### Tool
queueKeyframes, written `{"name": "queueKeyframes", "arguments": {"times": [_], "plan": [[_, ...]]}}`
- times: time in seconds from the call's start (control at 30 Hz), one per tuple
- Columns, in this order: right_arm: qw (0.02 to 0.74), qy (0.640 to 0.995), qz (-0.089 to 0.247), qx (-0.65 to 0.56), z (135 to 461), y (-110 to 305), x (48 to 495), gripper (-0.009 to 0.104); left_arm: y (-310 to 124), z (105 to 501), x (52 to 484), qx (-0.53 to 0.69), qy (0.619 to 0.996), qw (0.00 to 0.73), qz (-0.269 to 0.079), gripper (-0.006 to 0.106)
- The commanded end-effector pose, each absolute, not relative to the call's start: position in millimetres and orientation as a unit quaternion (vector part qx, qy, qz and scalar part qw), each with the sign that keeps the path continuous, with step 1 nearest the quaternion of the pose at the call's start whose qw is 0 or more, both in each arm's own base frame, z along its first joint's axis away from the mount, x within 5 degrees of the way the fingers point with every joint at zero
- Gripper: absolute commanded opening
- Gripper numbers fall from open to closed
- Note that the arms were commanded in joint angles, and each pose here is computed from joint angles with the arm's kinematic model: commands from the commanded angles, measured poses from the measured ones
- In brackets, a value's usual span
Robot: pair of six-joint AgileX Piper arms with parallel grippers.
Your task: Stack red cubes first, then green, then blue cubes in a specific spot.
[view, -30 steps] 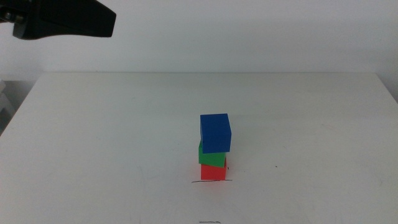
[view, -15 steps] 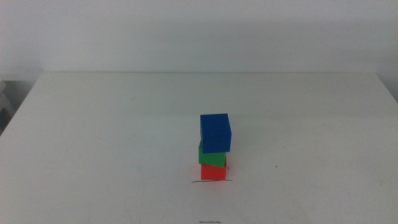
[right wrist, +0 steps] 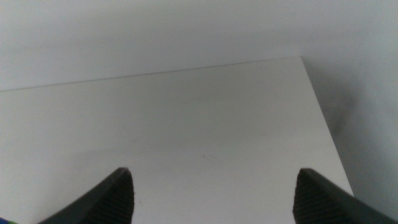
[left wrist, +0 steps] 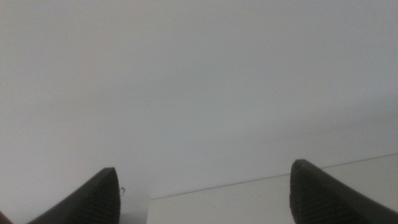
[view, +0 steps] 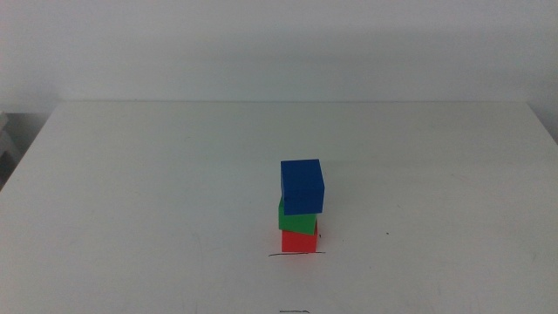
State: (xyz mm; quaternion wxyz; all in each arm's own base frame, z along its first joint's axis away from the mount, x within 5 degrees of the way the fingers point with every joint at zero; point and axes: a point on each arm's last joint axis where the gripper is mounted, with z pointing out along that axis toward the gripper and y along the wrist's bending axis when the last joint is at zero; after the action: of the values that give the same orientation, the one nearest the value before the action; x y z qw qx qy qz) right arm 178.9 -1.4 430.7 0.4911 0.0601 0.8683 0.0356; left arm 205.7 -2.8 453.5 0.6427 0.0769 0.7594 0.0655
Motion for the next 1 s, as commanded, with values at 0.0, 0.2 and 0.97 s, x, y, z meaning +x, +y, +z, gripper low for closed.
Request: {"name": "queueKeyframes", "arguments": {"times": [0.0,0.2,0.97], "plan": [[0.536,0.842,0.027,0.055,446.6,-3.5,176.1,0.065,-3.5,472.0,198.8,0.063,0.72,0.689,0.058,0.093],[0.536,0.842,0.027,0.055,446.6,-3.5,176.1,0.065,-3.5,471.4,199.9,0.063,0.721,0.688,0.058,0.093],[0.661,0.747,0.041,0.056,347.0,-1.4,98.5,0.065,-2.3,357.3,80.5,0.047,0.724,0.688,0.024,0.093]]}}
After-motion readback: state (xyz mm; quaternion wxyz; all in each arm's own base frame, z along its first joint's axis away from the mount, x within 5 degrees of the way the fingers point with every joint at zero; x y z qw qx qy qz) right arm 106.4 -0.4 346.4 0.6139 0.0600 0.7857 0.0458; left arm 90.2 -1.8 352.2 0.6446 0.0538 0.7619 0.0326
